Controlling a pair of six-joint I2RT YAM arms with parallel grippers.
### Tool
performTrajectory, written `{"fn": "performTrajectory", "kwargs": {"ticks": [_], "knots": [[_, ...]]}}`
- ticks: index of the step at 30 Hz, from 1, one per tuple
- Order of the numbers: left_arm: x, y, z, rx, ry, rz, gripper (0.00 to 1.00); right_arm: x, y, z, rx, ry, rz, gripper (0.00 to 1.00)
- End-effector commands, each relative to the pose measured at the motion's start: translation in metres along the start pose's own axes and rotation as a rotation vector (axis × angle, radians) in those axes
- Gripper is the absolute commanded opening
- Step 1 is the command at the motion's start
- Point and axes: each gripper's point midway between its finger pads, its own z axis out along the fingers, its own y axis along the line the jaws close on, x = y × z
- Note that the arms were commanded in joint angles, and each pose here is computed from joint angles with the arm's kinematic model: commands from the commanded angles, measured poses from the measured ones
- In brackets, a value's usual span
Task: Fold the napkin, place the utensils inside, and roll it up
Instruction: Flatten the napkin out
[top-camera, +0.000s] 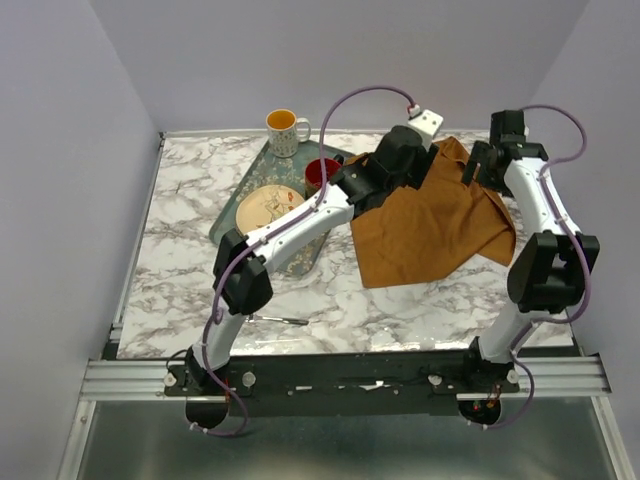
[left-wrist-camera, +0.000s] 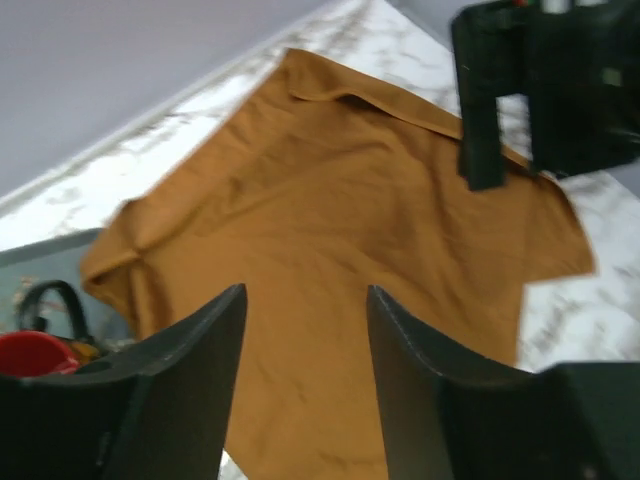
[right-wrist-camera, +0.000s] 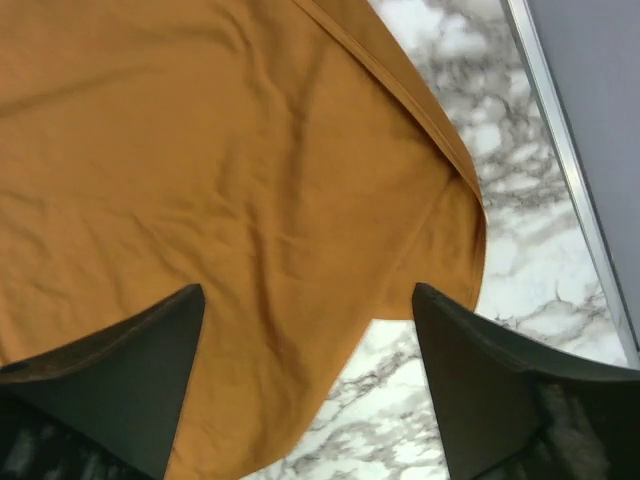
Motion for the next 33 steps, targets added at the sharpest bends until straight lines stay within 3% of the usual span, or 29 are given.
{"fn": "performTrajectory", "kwargs": {"ticks": [1,4,7,16,18,19,24,25,28,31,33], "knots": [[0.066,-0.064,-0.041,0.203,0.196,-0.012,0.53,0.045,-0.027,0.012,-0.010,0.064,0.204,0.81],[0.118,-0.084,-0.051,0.252,0.317,0.010,0.44,0.058,-0.047,0.015,0.020,0.039,0.236,0.62],[0.153,-0.084,-0.050,0.252,0.388,0.069,0.41,0.070,-0.065,0.028,0.029,0.052,0.285,0.35],[0.213,-0.063,-0.023,0.161,0.514,0.208,0.33,0.091,-0.082,0.076,0.086,0.155,0.328,0.32],[0.223,-0.063,-0.021,0.162,0.536,0.199,0.32,0.103,-0.084,0.082,0.100,0.185,0.343,0.30],[0.226,-0.063,-0.019,0.163,0.544,0.190,0.29,0.107,-0.086,0.084,0.115,0.193,0.347,0.23],[0.254,-0.061,-0.019,0.146,0.612,0.174,0.22,0.124,-0.100,0.090,0.166,0.209,0.372,0.21],[0.258,-0.060,-0.020,0.138,0.621,0.165,0.22,0.136,-0.102,0.090,0.179,0.223,0.372,0.16],[0.272,-0.059,-0.023,0.115,0.659,0.136,0.20,0.143,-0.107,0.094,0.177,0.237,0.394,0.15],[0.286,-0.055,-0.026,0.093,0.712,0.087,0.04,0.142,-0.114,0.097,0.182,0.238,0.401,0.16],[0.295,-0.058,-0.034,0.099,0.746,0.052,0.04,0.138,-0.117,0.096,0.174,0.253,0.395,0.18]]}}
